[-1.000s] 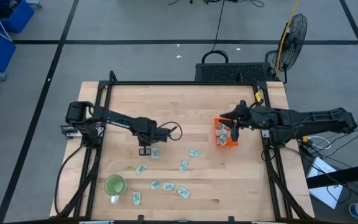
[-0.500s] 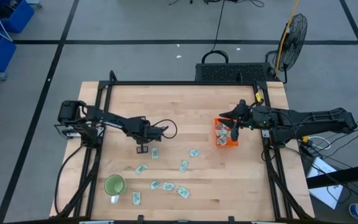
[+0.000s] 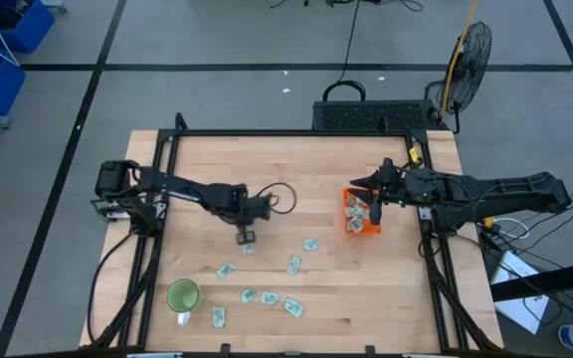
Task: Pick and place Stevia / Truvia into bins
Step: Put the stevia packet into the orange basket
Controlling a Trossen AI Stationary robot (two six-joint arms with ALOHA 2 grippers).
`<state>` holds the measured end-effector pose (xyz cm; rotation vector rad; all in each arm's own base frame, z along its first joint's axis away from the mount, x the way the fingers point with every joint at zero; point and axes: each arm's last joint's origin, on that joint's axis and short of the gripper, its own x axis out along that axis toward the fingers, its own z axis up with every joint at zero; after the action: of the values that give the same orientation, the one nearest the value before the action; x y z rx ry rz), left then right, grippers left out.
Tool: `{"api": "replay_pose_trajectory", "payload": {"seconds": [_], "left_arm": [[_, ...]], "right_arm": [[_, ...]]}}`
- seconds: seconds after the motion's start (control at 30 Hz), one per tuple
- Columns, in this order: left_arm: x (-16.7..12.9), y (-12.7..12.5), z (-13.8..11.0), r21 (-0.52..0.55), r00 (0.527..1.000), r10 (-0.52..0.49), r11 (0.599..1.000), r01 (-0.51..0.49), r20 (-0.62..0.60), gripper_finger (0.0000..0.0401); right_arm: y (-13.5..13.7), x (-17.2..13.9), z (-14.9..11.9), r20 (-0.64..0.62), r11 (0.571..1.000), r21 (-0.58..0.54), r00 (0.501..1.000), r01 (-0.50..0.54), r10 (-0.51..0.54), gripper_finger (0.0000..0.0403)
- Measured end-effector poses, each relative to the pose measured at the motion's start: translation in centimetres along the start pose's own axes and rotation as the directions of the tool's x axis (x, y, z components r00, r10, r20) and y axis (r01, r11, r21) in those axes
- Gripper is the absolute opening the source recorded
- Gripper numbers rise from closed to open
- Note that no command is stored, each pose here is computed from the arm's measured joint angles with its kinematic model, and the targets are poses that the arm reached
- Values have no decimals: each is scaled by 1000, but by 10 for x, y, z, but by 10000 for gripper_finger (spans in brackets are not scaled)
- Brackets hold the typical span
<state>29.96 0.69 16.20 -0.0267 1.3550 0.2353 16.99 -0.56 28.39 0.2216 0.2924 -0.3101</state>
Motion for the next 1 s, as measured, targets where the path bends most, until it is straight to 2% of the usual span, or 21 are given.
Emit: {"api": "replay_pose_trajectory", "payload": {"seconds": [0.07,0.13,0.27,0.4,0.63,0.7,0.77,0.9,1.0], "left_arm": [[-11,-4,19,20,990,-87,996,85,111,4],[-25,-7,41,54,952,-160,987,151,262,3],[-51,-8,74,114,838,-209,978,175,504,2],[-63,-11,100,127,685,-213,976,175,696,2],[-33,-26,141,151,547,-219,974,167,808,1],[-24,-28,152,146,533,-213,975,166,819,1],[-16,-31,168,143,487,-209,975,169,848,2],[1,-38,192,151,462,-210,975,161,862,1],[17,-43,204,152,487,-214,975,164,847,2]], "right_arm": [[0,0,0,-1,1000,0,1000,0,0,102],[0,0,0,2,1000,1,1000,0,0,102],[0,0,1,7,1000,2,1000,-2,2,102],[0,0,1,7,1000,2,1000,-1,1,102],[1,0,2,17,1000,-3,1000,-4,4,102],[1,0,2,20,1000,-2,1000,-4,4,102],[1,0,2,21,1000,-2,1000,-5,5,102],[1,0,3,30,1000,-2,1000,-7,7,102],[1,0,3,34,1000,-13,999,-8,8,102]]}}
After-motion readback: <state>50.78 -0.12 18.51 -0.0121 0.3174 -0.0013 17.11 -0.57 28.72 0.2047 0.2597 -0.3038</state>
